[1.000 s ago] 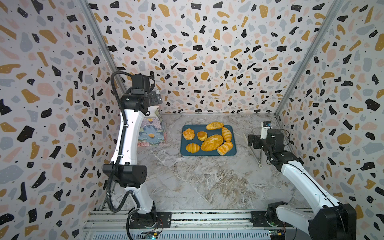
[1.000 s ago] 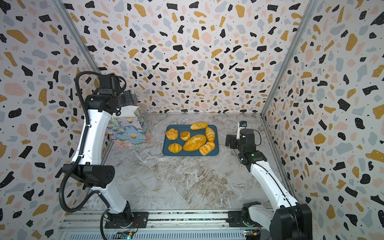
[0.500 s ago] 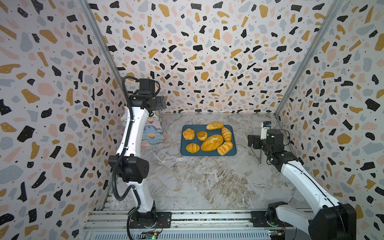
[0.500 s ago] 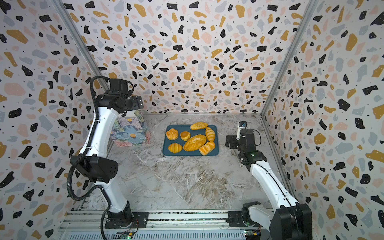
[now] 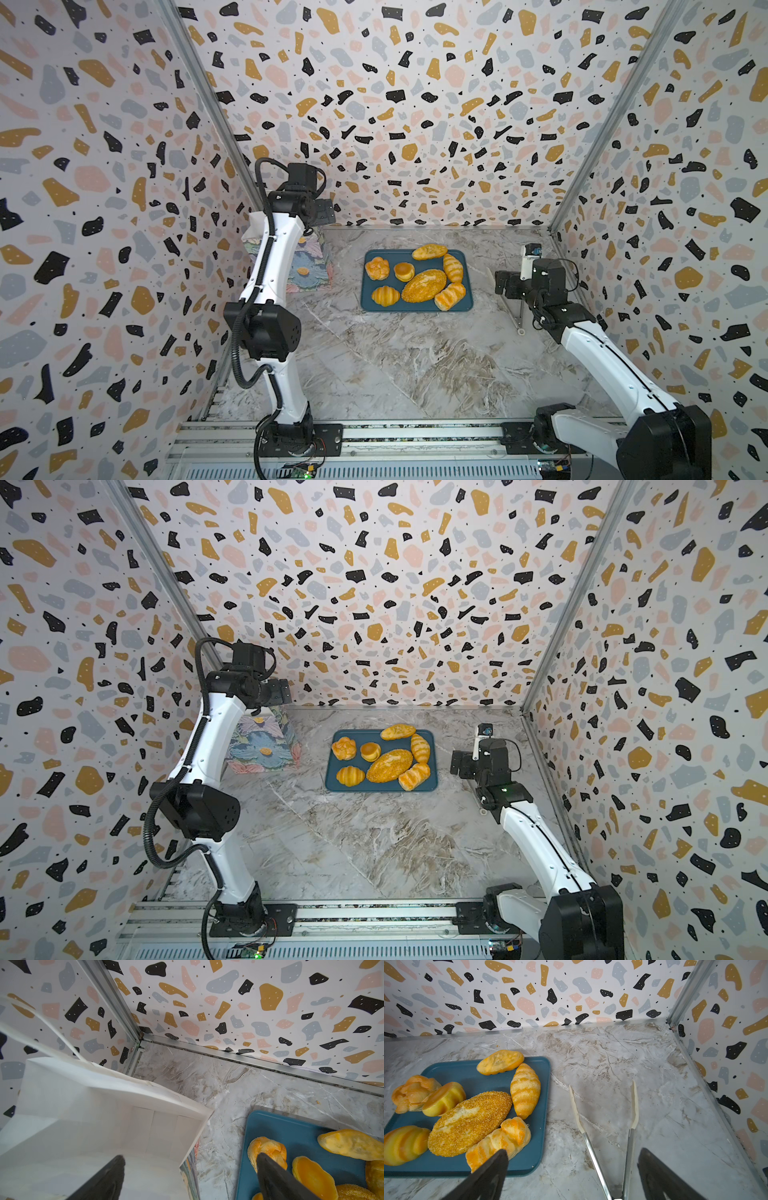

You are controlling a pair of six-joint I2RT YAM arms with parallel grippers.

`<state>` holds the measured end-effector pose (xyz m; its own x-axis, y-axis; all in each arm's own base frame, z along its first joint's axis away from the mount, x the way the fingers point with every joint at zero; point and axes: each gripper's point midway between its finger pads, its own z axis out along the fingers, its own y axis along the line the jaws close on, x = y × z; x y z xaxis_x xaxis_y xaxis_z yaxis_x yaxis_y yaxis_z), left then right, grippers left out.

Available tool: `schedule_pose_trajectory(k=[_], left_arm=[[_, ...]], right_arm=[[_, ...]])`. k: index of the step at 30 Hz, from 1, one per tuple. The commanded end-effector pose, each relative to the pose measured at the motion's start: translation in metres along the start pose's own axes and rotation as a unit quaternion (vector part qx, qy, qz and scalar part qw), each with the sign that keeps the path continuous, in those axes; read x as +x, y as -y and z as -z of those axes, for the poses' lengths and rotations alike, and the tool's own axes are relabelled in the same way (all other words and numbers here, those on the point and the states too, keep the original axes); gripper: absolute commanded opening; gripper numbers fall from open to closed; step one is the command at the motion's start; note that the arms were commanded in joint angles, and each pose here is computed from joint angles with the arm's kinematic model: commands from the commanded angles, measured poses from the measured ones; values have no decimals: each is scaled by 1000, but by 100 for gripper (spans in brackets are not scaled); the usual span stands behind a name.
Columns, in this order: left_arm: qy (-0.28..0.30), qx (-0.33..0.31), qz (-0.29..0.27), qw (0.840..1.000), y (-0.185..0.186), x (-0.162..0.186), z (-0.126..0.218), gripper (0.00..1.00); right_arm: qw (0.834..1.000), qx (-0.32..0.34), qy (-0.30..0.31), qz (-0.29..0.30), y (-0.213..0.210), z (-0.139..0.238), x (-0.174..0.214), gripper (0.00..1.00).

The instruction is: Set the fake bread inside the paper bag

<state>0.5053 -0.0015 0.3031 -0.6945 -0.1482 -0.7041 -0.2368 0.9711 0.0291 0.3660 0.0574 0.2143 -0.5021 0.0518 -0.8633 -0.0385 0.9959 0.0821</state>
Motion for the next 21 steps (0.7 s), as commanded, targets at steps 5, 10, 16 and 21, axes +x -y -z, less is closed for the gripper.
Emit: schedule_pose_trajectory(k=[5,10,16,21], left_arm=[[-11,18,11,1000,11,14,-18,99],[-23,23,11,999,16,26,-27,97],[-26,25,13,999,16,30,-27,75],[-22,26,18,999,15,30,-22,50]], right_arm=[[1000,8,-7,-4,3,2,6,99],[1000,10,-10,-5,4,2,9,99],[1000,14,-8,-6,6,4,9,99],[1000,16,-4,-6,6,5,8,99]])
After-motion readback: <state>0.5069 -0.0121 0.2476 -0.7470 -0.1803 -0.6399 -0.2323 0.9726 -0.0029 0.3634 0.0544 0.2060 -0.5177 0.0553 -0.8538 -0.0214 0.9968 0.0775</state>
